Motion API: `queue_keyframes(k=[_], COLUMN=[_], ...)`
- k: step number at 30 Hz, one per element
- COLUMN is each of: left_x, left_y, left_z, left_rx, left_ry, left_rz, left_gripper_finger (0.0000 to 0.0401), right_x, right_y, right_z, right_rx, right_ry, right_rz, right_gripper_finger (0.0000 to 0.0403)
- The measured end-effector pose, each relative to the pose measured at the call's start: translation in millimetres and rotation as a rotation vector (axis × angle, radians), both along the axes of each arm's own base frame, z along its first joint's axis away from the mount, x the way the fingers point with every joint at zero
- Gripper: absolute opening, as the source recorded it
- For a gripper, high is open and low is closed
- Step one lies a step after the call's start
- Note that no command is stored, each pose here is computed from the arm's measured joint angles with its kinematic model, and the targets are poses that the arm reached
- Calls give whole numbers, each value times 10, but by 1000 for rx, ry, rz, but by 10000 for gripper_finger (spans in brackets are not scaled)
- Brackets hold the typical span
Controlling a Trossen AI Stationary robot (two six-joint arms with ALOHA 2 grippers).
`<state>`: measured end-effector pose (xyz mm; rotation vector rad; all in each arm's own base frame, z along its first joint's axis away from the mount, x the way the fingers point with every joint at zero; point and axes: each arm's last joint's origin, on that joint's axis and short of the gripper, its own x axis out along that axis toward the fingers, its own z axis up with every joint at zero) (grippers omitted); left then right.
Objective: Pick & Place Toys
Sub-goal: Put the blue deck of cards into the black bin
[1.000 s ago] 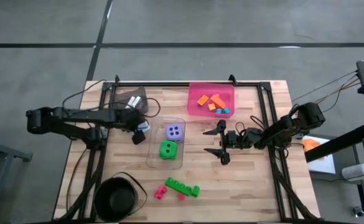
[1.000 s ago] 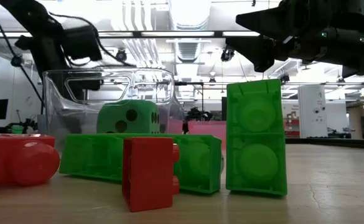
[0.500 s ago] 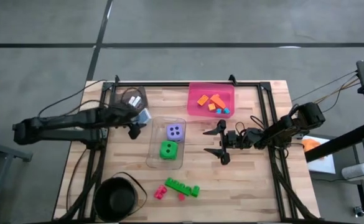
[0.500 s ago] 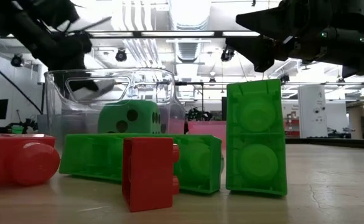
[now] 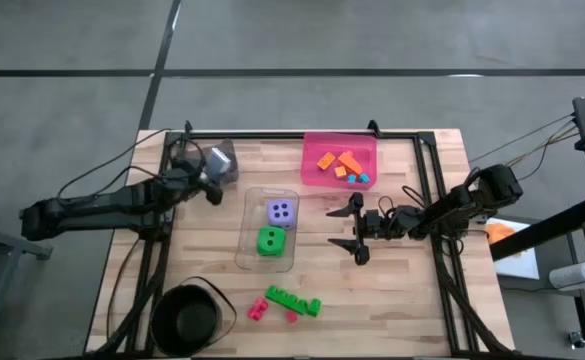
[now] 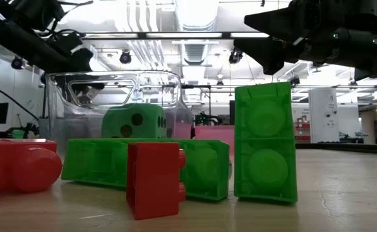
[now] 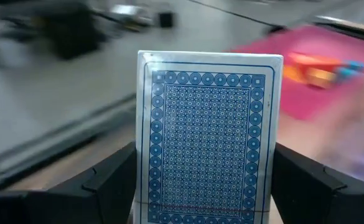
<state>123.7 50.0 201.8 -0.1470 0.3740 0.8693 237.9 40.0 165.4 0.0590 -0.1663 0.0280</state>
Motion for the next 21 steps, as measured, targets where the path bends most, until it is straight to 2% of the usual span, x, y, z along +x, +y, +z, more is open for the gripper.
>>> queue_keyframes(k=[3, 7, 16, 21], left_x=[-29, -57, -129, -147], left_y=[26, 40, 47, 44], left_z=[11, 9, -232, -343], left_rx=[59, 93, 114, 112], left_ry=[16, 35, 80, 84], left_rz=[122, 212, 339, 350], left_gripper_finger=[295, 295, 295, 295], right_x=[0, 0, 0, 0], right_y=[0, 0, 0, 0], right_z=[0, 0, -2, -2], right_rx=[0, 0, 0, 0], right_ry=[0, 0, 2, 2], right_rz=[0, 0, 0, 0], right_gripper_finger=[336, 336, 336, 336])
